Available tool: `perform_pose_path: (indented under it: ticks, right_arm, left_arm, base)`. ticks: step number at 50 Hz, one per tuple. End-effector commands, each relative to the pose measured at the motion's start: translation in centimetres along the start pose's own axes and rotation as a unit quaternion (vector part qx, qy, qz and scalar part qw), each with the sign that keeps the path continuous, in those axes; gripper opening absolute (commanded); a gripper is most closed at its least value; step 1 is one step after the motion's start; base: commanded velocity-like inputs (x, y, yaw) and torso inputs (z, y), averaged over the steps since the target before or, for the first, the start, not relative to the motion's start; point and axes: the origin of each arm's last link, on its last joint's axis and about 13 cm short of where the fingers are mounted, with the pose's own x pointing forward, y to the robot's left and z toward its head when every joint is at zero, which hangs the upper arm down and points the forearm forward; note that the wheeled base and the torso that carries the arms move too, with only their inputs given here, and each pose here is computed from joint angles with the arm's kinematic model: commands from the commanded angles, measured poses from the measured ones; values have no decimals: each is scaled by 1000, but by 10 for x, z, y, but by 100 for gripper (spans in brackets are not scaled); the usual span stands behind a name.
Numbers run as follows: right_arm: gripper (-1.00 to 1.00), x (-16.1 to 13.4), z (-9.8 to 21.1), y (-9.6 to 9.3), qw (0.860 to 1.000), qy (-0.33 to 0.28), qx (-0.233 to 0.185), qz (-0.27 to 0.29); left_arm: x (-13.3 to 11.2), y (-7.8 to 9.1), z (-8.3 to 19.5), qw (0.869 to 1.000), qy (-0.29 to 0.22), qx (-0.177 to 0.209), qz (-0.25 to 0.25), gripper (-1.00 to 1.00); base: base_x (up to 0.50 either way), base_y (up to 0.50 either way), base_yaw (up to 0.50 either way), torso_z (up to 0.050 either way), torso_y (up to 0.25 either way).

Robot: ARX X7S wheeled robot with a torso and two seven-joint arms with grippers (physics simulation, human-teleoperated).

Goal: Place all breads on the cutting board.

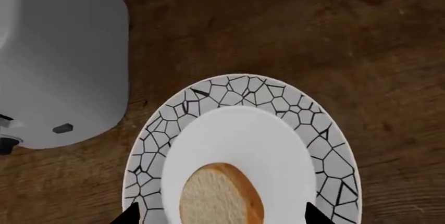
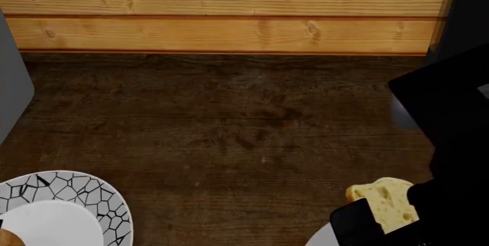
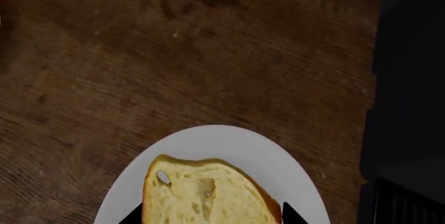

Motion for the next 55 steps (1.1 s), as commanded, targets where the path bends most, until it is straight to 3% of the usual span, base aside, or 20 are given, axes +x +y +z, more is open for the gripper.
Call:
perform_pose_path:
  ticks: [1,16,24,38,55]
  right_arm:
    - [-100,3,0,0,1000,0,-10,3]
    - [-100,6,-3,2,1000,6,-11,7]
    - [-100,5,-5,4,1000,6,-10,9]
    - [-100,6,-3,5,1000,7,-12,14]
    - [-100,8,-9,5,1000,8,-9,19]
  left_arm:
    - [10,1,-5,1000,31,1,-3,100]
    - [31,-1,-13,998,39,-49,-32,100]
    - [45,3,-16,997,47,-65,-14,100]
    - [66,14,-19,995,57,-80,8,100]
    - [78,8,-30,994,79,-80,-10,100]
  base:
    - [0,0,0,0,0]
    - [0,0,0,0,0]
    - [0,0,0,0,0]
    - [0,0,0,0,0]
    - [0,0,0,0,0]
